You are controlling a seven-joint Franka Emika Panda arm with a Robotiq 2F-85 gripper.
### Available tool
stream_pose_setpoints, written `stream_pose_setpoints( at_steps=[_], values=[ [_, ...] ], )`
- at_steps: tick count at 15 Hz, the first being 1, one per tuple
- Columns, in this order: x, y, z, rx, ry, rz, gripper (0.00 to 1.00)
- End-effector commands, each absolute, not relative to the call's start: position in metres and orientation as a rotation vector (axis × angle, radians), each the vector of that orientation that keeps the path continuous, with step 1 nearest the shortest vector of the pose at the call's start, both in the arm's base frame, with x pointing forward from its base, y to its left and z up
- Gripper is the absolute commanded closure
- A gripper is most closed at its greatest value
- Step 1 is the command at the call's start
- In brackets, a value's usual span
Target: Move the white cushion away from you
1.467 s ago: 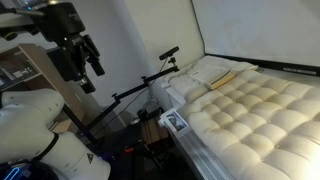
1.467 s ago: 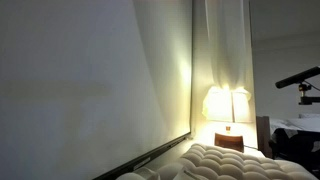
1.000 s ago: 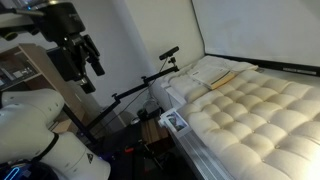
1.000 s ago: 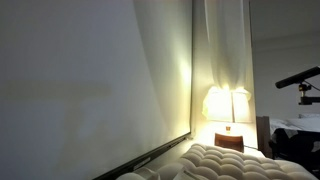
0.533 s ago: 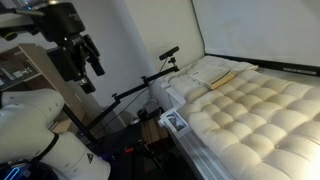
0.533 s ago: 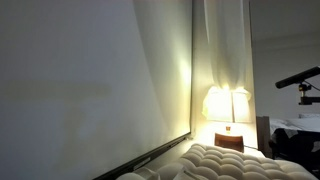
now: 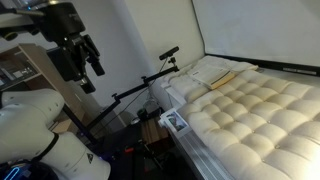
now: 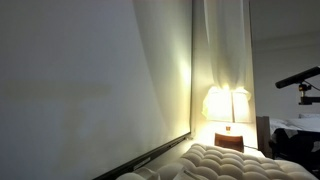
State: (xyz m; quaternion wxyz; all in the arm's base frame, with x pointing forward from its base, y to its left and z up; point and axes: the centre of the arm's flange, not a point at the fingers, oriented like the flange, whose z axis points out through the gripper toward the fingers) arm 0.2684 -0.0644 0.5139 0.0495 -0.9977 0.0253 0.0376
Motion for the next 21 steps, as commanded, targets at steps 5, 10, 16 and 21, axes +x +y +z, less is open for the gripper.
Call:
stream_pose_setpoints(
  at_steps=[5, 10, 16, 21],
  values=[
    [0.300, -0.051, 0.506, -3.101, 0.032, 0.035, 0.00],
    [0.336, -0.036, 0.503, -3.117, -0.011, -0.102, 0.00],
    [0.387, -0.037, 0.482, -3.102, 0.056, -0.172, 0.00],
    [0.414, -0.060, 0.485, -3.118, 0.119, 0.009, 0.00]
  ],
)
